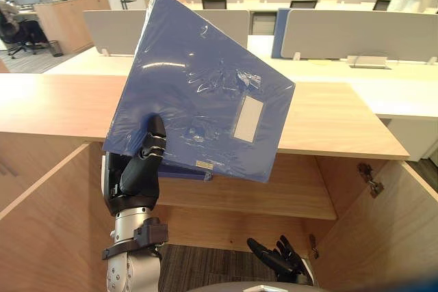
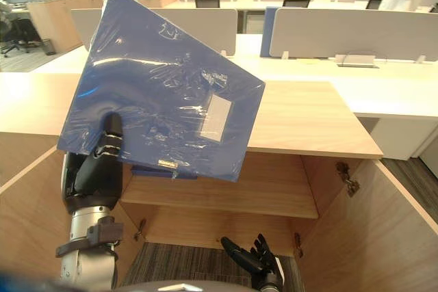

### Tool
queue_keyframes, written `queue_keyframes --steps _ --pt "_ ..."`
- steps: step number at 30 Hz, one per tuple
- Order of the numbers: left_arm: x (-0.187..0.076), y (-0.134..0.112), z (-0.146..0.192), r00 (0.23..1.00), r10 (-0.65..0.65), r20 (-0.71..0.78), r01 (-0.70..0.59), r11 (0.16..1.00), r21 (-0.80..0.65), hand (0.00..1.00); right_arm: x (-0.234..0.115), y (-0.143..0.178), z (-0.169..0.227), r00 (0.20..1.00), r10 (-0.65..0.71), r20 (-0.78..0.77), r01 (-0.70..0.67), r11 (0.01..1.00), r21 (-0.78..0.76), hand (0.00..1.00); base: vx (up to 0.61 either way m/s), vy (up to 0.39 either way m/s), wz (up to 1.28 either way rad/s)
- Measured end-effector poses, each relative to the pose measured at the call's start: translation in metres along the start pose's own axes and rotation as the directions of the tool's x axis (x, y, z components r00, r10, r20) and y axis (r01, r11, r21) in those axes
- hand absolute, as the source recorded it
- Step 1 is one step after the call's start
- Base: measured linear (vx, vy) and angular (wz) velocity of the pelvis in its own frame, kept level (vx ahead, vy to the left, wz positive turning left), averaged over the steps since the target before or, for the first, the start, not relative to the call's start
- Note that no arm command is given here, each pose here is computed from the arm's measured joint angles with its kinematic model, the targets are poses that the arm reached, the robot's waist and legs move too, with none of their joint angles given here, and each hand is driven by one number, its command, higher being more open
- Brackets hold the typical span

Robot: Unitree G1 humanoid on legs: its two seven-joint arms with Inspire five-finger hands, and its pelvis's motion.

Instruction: Walk over to the cabinet, pick up the folder, carry it to the office cabinet, place the folder inside the office cabinet, then close the office cabinet door

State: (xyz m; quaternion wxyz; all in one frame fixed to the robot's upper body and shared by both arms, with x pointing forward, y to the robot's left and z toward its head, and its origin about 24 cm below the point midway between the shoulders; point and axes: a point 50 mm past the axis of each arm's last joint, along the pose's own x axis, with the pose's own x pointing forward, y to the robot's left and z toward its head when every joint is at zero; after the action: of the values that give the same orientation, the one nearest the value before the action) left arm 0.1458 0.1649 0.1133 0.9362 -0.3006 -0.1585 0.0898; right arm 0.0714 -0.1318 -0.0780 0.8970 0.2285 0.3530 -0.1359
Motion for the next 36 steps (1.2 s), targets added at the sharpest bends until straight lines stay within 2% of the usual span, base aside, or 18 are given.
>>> queue_keyframes --steps 7,11,14,21,26,30,36 --pt "0.0 0.002 0.002 1.0 0.006 0.008 -0.006 1.0 0.011 0.0 -0.015 0.023 0.066 0.953 0.066 0.295 -0.044 0.996 -0.079 1.0 -0.01 0.026 -0.42" --pt "0.0 0.002 0.002 1.0 0.007 0.009 -0.007 1.0 0.007 0.0 -0.031 0.042 0.109 0.857 0.128 0.498 -0.002 0.969 -0.246 1.0 0.01 0.024 -0.37" --pt "0.0 0.001 0.002 1.0 0.009 0.013 -0.009 1.0 0.001 0.0 -0.038 0.049 0.128 0.791 0.14 0.595 0.075 0.944 -0.321 1.0 0.01 0.022 -0.25" --pt "0.0 0.0 0.001 1.0 0.019 0.023 -0.019 1.0 -0.007 0.0 -0.049 0.054 0.148 0.689 0.139 0.712 0.207 0.903 -0.376 1.0 0.01 0.014 -0.04" --pt "0.001 0.0 0.003 0.999 0.011 0.04 -0.012 1.0 0.008 0.0 -0.05 0.059 0.16 0.636 0.169 0.753 0.238 0.885 -0.399 1.0 -0.03 0.025 0.09" --pt "0.007 -0.005 0.006 0.996 -0.041 0.08 0.039 0.999 0.032 0.0 -0.049 0.064 0.177 0.574 0.214 0.791 0.255 0.871 -0.42 1.0 -0.06 0.025 0.14" --pt "0.02 -0.012 0.019 0.972 -0.173 0.159 0.155 0.98 0.124 0.0 -0.046 0.068 0.193 0.528 0.266 0.807 0.239 0.865 -0.442 1.0 -0.07 0.037 0.14"
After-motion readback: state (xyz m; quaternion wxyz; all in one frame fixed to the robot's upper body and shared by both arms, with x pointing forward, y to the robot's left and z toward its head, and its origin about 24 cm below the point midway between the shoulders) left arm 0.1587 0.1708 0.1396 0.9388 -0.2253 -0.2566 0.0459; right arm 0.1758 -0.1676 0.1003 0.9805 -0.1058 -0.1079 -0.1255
